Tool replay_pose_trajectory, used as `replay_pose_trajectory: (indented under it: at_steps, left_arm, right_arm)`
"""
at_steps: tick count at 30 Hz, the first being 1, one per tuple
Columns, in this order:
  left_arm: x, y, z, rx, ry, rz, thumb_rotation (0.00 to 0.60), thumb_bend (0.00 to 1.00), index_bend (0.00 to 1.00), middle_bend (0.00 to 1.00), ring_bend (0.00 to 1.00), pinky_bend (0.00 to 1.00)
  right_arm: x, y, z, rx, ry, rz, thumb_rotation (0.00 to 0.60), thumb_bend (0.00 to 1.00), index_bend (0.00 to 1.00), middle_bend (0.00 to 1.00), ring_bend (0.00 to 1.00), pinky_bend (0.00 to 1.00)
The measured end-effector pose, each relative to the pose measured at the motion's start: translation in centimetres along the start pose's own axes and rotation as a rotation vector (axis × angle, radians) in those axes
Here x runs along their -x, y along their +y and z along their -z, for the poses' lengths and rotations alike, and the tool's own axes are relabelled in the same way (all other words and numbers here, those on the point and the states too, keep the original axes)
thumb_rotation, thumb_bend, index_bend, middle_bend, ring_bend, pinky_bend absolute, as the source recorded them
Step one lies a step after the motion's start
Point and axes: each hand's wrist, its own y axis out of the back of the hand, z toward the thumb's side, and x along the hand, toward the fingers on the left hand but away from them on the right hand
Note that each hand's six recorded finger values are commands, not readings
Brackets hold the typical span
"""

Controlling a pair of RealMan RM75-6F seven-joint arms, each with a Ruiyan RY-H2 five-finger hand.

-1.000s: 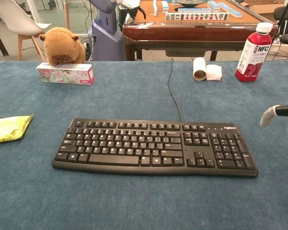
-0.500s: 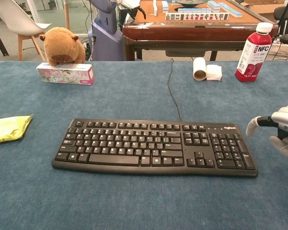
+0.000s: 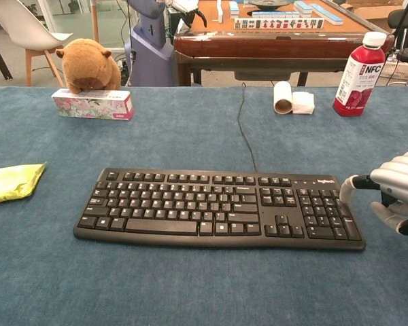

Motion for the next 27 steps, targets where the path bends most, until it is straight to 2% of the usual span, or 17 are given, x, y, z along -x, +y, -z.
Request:
replay_pose_trajectory:
  at_steps: [13, 17, 19, 23, 25, 27]
  left_arm:
    - [0.1, 0.1, 0.2, 0.000, 0.002, -0.003, 0.600, 0.17, 0.33, 0.28, 0.26, 0.38]
    - [0.1, 0.1, 0.2, -0.001, 0.003, -0.003, 0.600, 0.17, 0.33, 0.28, 0.26, 0.38]
    - [0.1, 0.1, 0.2, -0.002, 0.003, -0.004, 0.600, 0.17, 0.33, 0.28, 0.26, 0.38]
    - [0.2, 0.2, 0.1, -0.003, -0.001, -0.005, 0.600, 0.17, 0.33, 0.28, 0.26, 0.38]
    - [0.2, 0.2, 0.0, -0.001, -0.003, -0.006, 0.600, 0.17, 0.33, 0.28, 0.26, 0.38]
    - [0.3, 0.3, -0.1, -0.003, -0.006, -0.009, 0.600, 0.17, 0.33, 0.28, 0.26, 0.38]
  right_arm:
    - [0.2, -0.8, 0.1, -0.006, -0.009, -0.022, 0.600, 0.74, 0.32, 1.00, 1.00, 1.00]
    - [0.1, -0.5, 0.1, 0.000, -0.002, -0.003, 0.600, 0.74, 0.32, 0.99, 0.99, 1.00]
    - [-0.1, 0.0, -0.1, 0.009, 0.011, 0.021, 0.600, 0.74, 0.32, 0.95, 0.97, 1.00]
    - [-1.0, 1.4, 0.0, 0.030, 0.043, 0.090, 0.600, 0.73, 0.32, 0.82, 0.86, 1.00]
    - [-1.7, 2.3, 0.3, 0.034, 0.052, 0.131, 0.600, 0.69, 0.32, 0.72, 0.77, 1.00]
    - [-2.6, 2.9, 0.9, 0.033, 0.048, 0.158, 0.600, 0.64, 0.32, 0.63, 0.64, 0.95]
